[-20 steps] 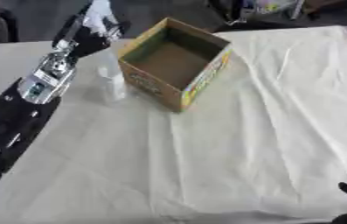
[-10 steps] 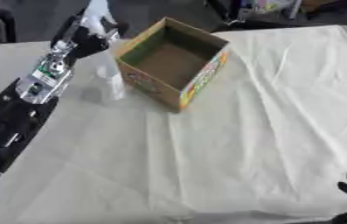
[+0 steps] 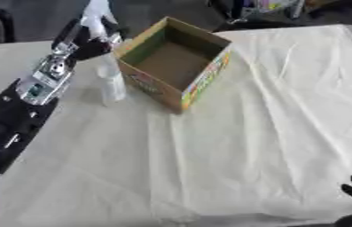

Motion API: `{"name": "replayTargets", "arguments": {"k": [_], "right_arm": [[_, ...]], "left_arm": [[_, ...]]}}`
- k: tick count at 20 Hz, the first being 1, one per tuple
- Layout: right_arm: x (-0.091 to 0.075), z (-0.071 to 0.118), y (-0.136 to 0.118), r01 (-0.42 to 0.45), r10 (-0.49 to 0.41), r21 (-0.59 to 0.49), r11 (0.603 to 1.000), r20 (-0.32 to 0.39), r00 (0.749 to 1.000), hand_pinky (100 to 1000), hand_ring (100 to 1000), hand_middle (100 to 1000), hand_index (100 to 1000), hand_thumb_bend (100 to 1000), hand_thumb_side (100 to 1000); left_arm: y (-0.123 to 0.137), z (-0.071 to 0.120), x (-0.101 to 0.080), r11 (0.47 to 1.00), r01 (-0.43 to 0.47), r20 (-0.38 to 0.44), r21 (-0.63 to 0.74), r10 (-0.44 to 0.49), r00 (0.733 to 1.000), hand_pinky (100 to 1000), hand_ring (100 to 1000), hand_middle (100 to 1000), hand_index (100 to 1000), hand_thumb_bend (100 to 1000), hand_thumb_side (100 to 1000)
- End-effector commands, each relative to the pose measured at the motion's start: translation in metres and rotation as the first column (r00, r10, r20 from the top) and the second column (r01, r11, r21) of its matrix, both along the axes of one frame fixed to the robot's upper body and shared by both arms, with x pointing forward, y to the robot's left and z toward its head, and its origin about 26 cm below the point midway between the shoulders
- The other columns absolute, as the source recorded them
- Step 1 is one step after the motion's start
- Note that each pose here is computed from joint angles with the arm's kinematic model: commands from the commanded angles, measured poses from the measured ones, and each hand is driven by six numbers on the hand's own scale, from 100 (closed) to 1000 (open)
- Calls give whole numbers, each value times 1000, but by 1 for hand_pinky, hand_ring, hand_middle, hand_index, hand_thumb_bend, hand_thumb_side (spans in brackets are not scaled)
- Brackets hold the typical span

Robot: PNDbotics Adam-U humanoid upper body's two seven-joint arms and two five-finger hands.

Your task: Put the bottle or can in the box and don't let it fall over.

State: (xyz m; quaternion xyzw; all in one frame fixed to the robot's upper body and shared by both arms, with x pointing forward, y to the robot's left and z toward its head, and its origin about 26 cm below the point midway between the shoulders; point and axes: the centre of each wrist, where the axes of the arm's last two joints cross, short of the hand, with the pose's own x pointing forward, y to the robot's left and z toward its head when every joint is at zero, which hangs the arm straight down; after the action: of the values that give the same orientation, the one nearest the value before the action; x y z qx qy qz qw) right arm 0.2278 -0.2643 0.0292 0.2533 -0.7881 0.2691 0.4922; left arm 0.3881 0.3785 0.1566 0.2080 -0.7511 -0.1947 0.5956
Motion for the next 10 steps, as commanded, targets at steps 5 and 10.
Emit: {"name": "replayTargets", "arguments": {"k": [5,10], "right_arm": [[1,4,0,-8,9,-14,1000,19,1000,652,1000,1000,1000,100,470],[1,4,0,-9,9,-14,1000,18,1000,652,1000,1000,1000,100,470]], "left_arm": [[8,17,2,998,-16,19,64,15,1000,917,1000,609,837,432,412],[5,17,3,997,-20,18,72,19,1000,912,1000,593,828,399,394]]}}
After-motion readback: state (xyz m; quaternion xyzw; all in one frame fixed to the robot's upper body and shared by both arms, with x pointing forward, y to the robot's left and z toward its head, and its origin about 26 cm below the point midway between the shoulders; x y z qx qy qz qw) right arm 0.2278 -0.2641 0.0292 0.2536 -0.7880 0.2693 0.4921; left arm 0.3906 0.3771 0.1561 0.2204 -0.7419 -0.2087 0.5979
